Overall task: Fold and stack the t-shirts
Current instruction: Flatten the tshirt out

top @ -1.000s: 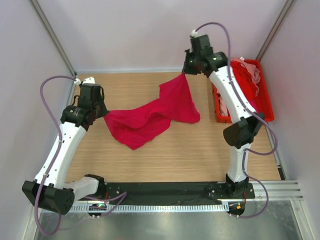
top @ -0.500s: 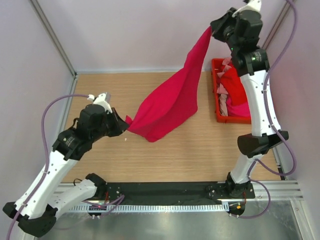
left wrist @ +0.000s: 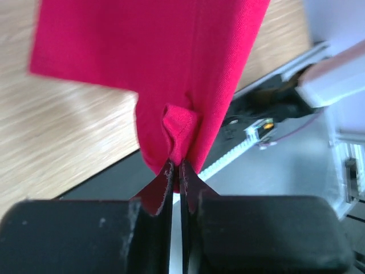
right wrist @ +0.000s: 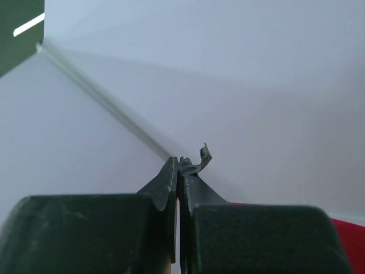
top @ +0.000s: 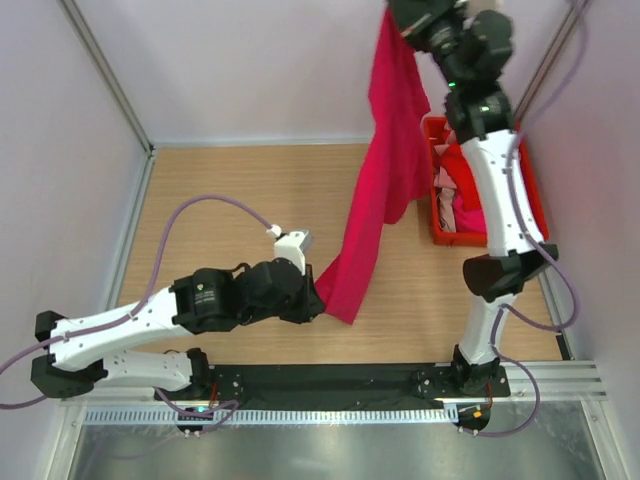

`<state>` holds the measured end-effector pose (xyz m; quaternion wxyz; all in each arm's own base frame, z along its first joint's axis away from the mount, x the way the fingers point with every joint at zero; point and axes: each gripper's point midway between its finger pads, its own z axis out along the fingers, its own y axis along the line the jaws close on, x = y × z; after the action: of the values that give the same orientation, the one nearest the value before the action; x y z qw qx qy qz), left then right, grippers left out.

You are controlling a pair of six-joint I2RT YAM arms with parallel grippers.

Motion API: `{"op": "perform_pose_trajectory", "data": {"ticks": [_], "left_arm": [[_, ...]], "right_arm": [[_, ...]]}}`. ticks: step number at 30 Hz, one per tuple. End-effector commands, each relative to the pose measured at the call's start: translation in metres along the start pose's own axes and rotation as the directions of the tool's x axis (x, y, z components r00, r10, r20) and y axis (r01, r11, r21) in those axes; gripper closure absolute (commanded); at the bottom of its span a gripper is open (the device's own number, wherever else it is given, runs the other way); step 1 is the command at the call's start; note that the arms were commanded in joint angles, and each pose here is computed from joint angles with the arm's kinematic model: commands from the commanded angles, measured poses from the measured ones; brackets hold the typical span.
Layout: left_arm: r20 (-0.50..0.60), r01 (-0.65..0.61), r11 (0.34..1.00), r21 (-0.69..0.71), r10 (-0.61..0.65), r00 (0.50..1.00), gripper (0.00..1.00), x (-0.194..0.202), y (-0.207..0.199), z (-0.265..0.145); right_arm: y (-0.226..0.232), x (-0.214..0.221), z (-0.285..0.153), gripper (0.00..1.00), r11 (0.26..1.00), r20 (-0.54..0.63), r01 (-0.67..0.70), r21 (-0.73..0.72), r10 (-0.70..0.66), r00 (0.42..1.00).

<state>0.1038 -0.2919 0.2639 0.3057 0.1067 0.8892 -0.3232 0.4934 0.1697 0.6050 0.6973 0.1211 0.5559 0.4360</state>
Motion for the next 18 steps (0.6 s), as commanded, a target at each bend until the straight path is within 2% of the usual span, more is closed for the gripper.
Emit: {"op": "perform_pose_trajectory", "data": {"ticks": [1, 2, 3, 4, 6, 7, 9, 10, 11, 12, 13, 14, 16, 17, 18], "left_arm": [[0.133, 0.167, 0.980, -0.108, -0.153, 0.979, 0.91, -0.006, 0.034, -0.010], [0.154, 0.197, 0.973, -0.117, -0.178, 0.972, 0.86, -0.006, 0.042, -0.013], [0.165, 0.227, 0.963, -0.147, -0.202, 0.965, 0.73, 0.001, 0.057, -0.014], [0.213, 0.269, 0.955, -0.127, -0.239, 0.948, 0.64, -0.005, 0.065, -0.028], [0.224, 0.293, 0.949, -0.117, -0.262, 0.938, 0.55, -0.002, 0.076, -0.038], [0.239, 0.308, 0.942, -0.136, -0.270, 0.933, 0.53, -0.002, 0.088, -0.051], [0.249, 0.310, 0.936, -0.169, -0.263, 0.932, 0.43, -0.002, 0.100, -0.062], [0.263, 0.312, 0.927, -0.206, -0.255, 0.931, 0.35, -0.005, 0.110, -0.075], [0.283, 0.322, 0.928, -0.190, -0.262, 0.923, 0.35, -0.012, 0.107, -0.079], [0.287, 0.325, 0.917, -0.231, -0.255, 0.923, 0.28, -0.010, 0.117, -0.087], [0.305, 0.333, 0.911, -0.245, -0.254, 0.918, 0.25, -0.013, 0.122, -0.093], [0.350, 0.353, 0.903, -0.245, -0.257, 0.901, 0.22, -0.024, 0.124, -0.102], [0.387, 0.377, 0.882, -0.283, -0.254, 0.886, 0.18, -0.027, 0.138, -0.111], [0.411, 0.392, 0.875, -0.284, -0.259, 0.874, 0.16, -0.031, 0.141, -0.116], [0.451, 0.424, 0.858, -0.289, -0.269, 0.851, 0.13, -0.035, 0.148, -0.120]], "right_arm": [[0.052, 0.104, 0.011, 0.99, 0.968, -0.256, -0.194, -0.160, 0.149, 0.955], [0.049, 0.137, 0.009, 0.99, 0.962, -0.332, -0.236, -0.135, 0.181, 0.926], [0.067, 0.171, 0.001, 0.99, 0.948, -0.407, -0.281, -0.150, 0.200, 0.891], [0.071, 0.196, -0.006, 0.99, 0.943, -0.465, -0.302, -0.142, 0.206, 0.861], [0.066, 0.266, -0.026, 0.99, 0.944, -0.617, -0.319, -0.081, 0.204, 0.760], [0.076, 0.314, -0.045, 0.99, 0.940, -0.710, -0.336, -0.068, 0.191, 0.678], [0.078, 0.366, -0.073, 0.99, 0.937, -0.817, -0.349, -0.026, 0.181, 0.548], [0.081, 0.409, -0.102, 0.99, 0.940, -0.890, -0.342, -0.006, 0.151, 0.430], [0.089, 0.413, -0.107, 0.99, 0.940, -0.895, -0.341, -0.034, 0.123, 0.428], [0.077, 0.441, -0.130, 0.97, 0.944, -0.940, -0.328, 0.024, 0.134, 0.315], [0.072, 0.454, -0.143, 0.93, 0.944, -0.958, -0.328, 0.045, 0.135, 0.255], [0.054, 0.469, -0.161, 0.75, 0.950, -0.973, -0.300, 0.085, 0.144, 0.180], [0.022, 0.477, -0.181, 0.51, 0.969, -0.979, -0.212, 0.124, 0.155, 0.135], [0.000, 0.472, -0.185, 0.42, 0.980, -0.980, -0.162, 0.114, 0.138, 0.141], [-0.003, 0.451, -0.185, 0.27, 0.988, -0.977, -0.128, 0.084, 0.108, 0.186]]}}
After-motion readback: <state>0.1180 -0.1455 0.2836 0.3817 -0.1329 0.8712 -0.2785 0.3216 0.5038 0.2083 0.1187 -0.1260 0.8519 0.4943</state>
